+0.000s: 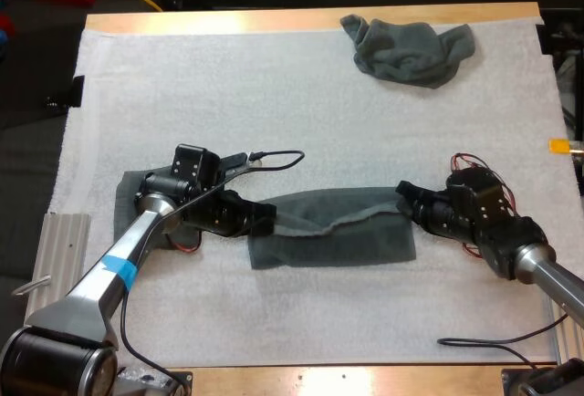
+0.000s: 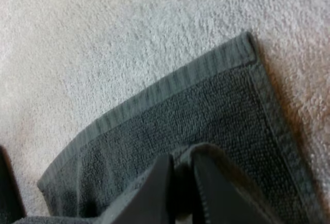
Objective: Pick towel from pile, fold and stack
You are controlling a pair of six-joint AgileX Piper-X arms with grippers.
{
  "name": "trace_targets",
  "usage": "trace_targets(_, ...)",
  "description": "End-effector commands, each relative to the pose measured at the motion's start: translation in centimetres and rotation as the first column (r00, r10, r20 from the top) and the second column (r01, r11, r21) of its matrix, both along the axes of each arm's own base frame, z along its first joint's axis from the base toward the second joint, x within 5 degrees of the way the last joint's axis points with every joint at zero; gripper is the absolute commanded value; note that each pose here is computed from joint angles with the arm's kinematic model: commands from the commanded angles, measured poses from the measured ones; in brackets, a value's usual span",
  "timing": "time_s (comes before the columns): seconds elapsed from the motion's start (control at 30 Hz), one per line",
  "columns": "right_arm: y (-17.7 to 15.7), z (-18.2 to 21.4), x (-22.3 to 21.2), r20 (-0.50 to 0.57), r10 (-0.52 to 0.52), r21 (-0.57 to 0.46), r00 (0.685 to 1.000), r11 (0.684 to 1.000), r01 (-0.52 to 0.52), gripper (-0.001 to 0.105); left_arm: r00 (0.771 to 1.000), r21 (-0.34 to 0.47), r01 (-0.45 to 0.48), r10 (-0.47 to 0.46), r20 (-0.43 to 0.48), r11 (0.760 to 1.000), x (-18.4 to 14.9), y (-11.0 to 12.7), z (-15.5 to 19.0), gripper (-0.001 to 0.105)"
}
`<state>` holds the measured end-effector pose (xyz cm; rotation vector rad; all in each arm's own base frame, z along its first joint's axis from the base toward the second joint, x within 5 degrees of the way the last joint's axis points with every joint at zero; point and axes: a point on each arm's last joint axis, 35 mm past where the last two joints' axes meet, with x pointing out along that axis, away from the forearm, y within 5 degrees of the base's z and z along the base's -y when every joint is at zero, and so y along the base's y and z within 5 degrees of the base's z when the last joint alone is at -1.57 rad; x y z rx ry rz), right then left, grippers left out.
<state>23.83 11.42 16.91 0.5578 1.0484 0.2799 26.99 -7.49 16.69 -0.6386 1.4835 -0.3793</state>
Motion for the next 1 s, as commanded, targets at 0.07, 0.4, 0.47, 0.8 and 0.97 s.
trace_targets(0.07,0.0,0.3,0.3,0.025,-0.001,-0.001,1.000,1.000,0.001,0.006,1.000,0.007,0.003,-0.003,0.028,1.000,0.3,0.0,0.1,0.043)
trace_targets(0.4,0.9,2.4,1.9,0.253,0.035,0.115,0.967,0.991,-0.066,0.067,0.995,-0.041,0.053,-0.050,0.081,0.998,0.8,-0.2,0.6,0.070)
trace_targets(0.47,1.0,2.9,2.1,0.300,0.041,0.132,0.953,0.988,-0.085,0.069,0.993,-0.038,0.068,-0.064,0.095,0.997,1.0,-0.3,1.0,0.070)
trace_targets(0.8,0.8,4.5,1.5,0.351,0.059,0.124,0.934,0.986,-0.109,0.069,0.968,-0.021,0.141,-0.134,0.213,0.990,0.8,-0.2,5.5,0.070)
trace_targets(0.97,0.3,5.1,0.4,0.333,0.106,0.067,0.937,0.988,-0.136,0.069,0.940,-0.027,0.144,-0.128,0.315,0.989,-0.7,0.1,8.8,0.070)
